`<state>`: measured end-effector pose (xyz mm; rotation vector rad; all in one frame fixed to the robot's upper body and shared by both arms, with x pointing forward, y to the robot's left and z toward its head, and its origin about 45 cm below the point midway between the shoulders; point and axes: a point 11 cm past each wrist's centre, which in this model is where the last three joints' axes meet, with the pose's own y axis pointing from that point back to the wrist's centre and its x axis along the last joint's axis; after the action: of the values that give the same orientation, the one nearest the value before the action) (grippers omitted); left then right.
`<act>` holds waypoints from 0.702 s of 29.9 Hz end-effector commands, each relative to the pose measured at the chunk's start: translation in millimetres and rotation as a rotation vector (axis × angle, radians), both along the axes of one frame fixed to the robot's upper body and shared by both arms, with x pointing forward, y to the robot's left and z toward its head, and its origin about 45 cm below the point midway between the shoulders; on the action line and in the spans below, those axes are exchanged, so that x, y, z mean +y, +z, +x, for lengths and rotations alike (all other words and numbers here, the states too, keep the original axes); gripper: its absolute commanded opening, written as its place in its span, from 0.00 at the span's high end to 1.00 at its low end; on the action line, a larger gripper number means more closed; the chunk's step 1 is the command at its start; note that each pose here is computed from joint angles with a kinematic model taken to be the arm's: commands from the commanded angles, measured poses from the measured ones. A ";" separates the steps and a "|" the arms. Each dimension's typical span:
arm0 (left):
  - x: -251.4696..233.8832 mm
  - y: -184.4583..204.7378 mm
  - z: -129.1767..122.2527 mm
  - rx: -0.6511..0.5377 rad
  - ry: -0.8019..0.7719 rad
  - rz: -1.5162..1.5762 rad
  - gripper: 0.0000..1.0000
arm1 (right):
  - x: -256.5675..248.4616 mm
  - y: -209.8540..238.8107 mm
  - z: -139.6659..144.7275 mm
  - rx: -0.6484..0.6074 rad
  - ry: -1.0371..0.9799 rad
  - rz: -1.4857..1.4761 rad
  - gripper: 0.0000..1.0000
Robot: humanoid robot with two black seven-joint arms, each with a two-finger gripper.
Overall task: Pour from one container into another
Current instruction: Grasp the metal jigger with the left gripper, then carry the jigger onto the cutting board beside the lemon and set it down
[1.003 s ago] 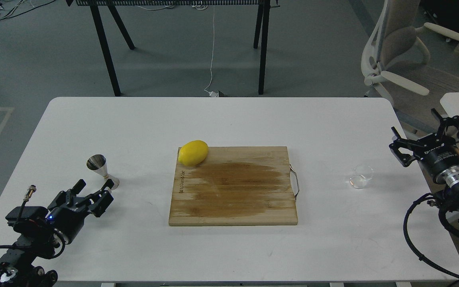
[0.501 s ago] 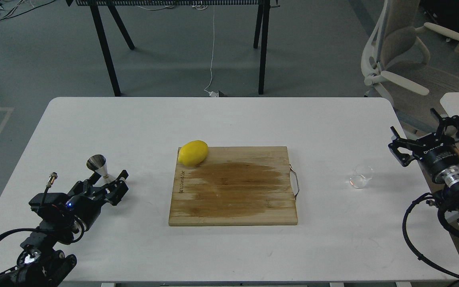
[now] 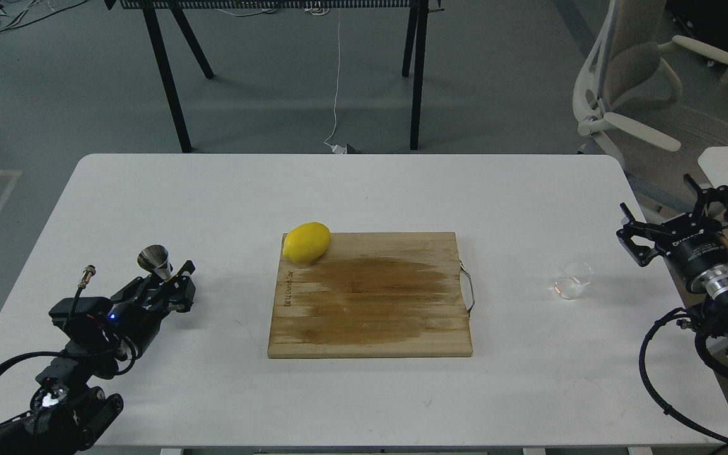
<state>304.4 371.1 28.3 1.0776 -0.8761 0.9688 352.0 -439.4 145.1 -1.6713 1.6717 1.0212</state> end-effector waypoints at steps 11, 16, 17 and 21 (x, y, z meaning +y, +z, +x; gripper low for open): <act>-37.2 93.2 86.0 -0.260 -0.125 -0.035 0.92 | -0.1 -0.7 -0.3 0.002 -0.001 0.000 0.01; -107.3 137.6 110.3 -0.389 -0.262 -0.138 0.92 | -1.2 -0.9 -0.2 0.003 -0.004 -0.001 0.00; -125.8 141.0 110.8 -0.399 -0.296 -0.162 0.92 | -2.3 -1.1 -0.2 0.004 -0.007 -0.003 0.01; -199.9 147.3 105.8 -0.409 -0.446 -0.226 0.93 | -6.0 -4.2 -1.5 0.013 -0.018 -0.008 0.01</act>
<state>415.0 220.6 171.5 0.5525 -1.2254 0.9701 351.2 -443.8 142.6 -1.6594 1.6901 1.0197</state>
